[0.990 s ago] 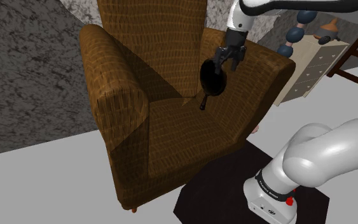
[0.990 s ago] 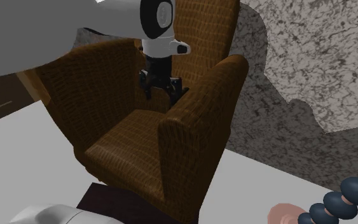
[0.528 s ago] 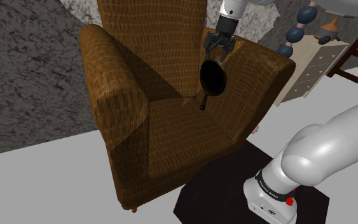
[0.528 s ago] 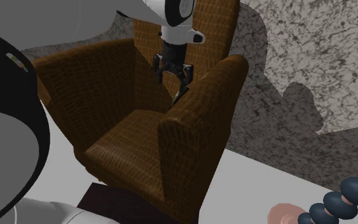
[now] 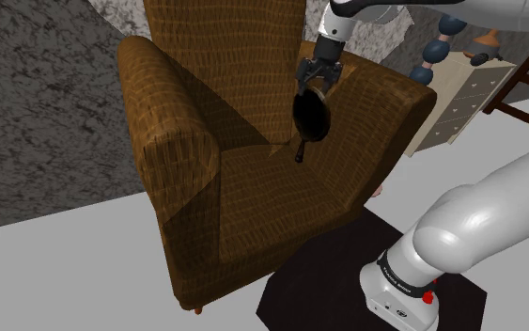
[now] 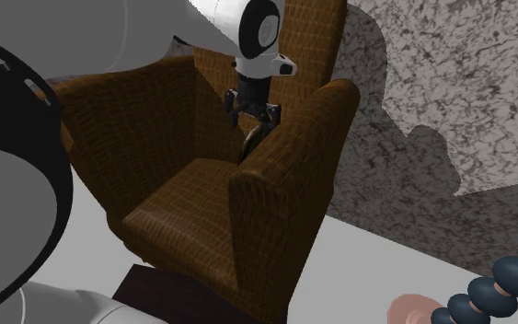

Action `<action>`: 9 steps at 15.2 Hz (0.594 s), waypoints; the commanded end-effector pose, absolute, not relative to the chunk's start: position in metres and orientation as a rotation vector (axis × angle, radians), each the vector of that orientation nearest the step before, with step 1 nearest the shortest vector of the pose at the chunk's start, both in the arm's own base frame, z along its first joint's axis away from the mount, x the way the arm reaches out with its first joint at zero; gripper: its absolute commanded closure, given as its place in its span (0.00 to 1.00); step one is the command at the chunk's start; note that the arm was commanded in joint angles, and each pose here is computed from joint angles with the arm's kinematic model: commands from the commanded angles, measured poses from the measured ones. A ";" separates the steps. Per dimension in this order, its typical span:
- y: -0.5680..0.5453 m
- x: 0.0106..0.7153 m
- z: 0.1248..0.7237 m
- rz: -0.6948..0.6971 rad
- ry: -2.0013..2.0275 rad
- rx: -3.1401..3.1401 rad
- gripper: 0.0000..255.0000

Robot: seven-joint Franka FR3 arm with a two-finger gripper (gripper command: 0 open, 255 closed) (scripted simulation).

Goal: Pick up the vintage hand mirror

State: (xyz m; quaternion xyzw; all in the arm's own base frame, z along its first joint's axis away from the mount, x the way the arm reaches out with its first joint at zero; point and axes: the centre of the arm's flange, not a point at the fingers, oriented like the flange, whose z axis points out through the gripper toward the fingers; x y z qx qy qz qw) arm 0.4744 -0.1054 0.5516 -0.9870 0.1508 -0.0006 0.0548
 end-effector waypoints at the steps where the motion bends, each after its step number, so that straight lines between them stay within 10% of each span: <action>1: -0.127 0.471 0.539 0.045 0.468 -3.109 1.00; 9: -0.122 0.464 0.540 0.044 0.468 -3.108 1.00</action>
